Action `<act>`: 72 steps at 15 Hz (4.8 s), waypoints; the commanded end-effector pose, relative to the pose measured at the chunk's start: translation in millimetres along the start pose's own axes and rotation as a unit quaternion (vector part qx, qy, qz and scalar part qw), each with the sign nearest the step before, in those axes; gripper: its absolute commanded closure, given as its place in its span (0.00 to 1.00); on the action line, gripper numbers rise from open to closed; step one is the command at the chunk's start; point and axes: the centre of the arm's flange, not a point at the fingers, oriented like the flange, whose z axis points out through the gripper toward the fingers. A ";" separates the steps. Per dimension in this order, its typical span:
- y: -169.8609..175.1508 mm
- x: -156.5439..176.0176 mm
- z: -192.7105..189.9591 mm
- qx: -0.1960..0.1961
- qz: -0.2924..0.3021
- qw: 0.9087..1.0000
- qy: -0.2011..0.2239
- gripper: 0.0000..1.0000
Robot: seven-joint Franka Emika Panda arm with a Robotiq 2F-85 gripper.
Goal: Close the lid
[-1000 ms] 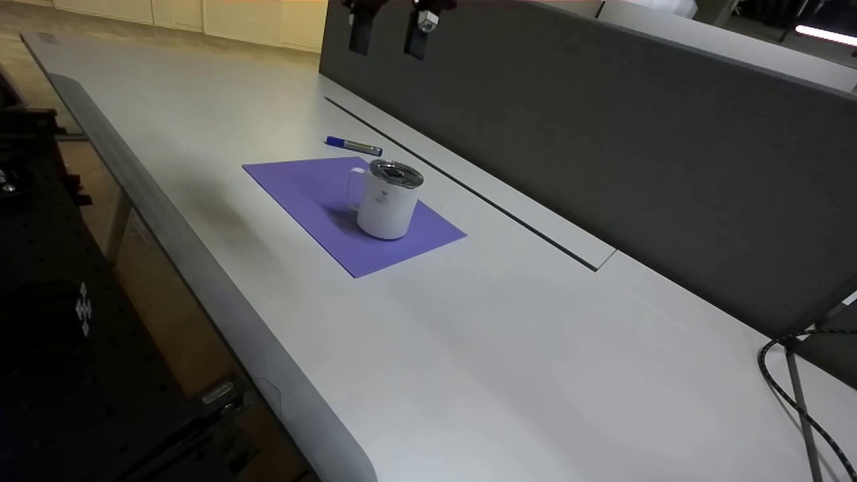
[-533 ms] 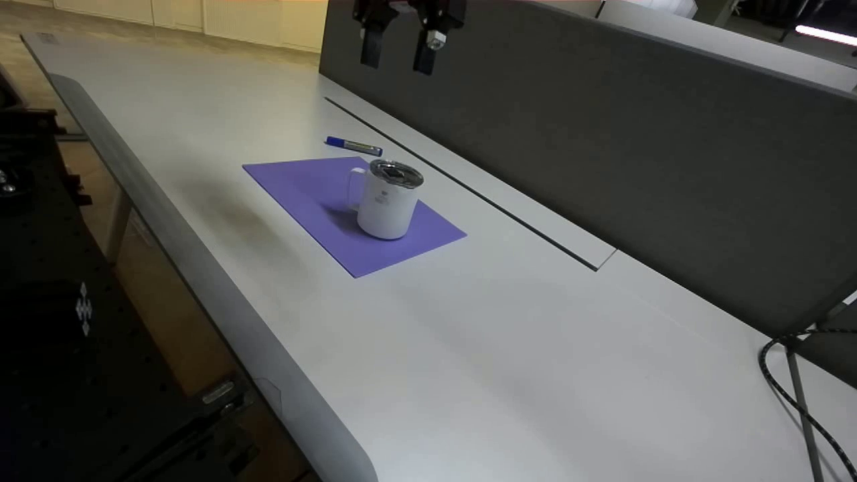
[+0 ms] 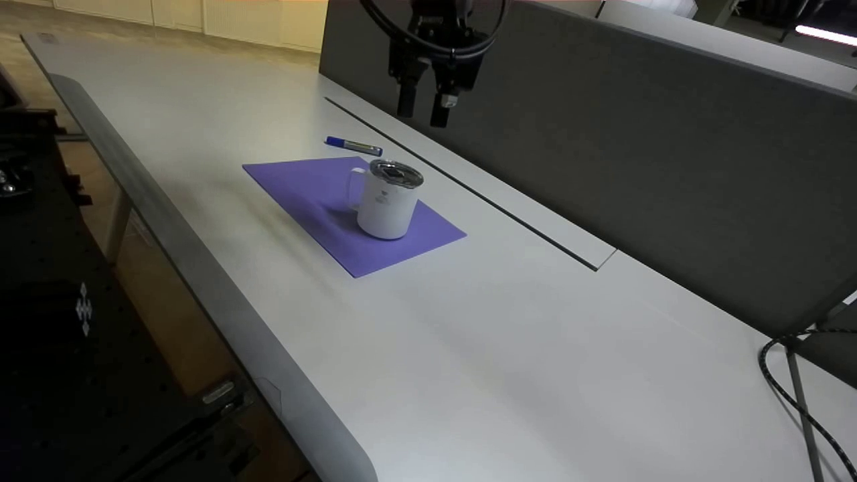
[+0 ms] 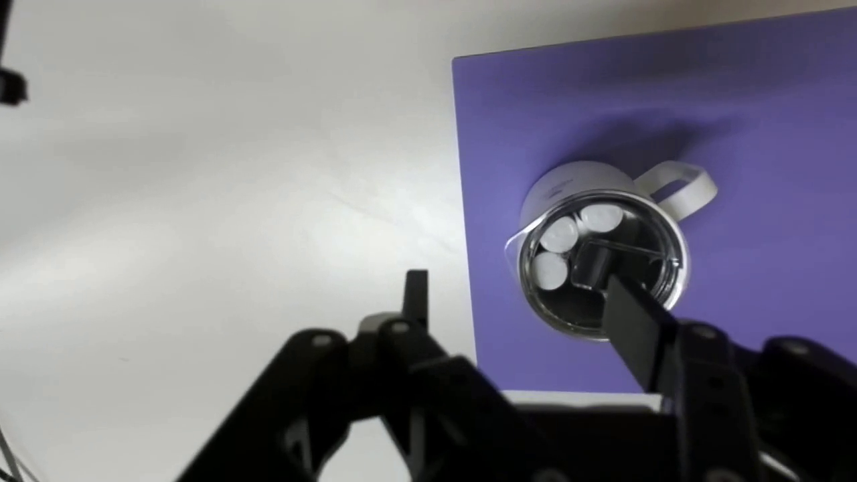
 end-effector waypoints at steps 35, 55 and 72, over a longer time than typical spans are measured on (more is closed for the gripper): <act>-53.9 25.2 84.6 0.003 0.077 0.997 0.013 1.00; -57.2 23.8 77.9 0.012 0.092 0.996 0.006 1.00; -28.5 60.8 -47.1 0.022 0.078 0.996 0.023 0.68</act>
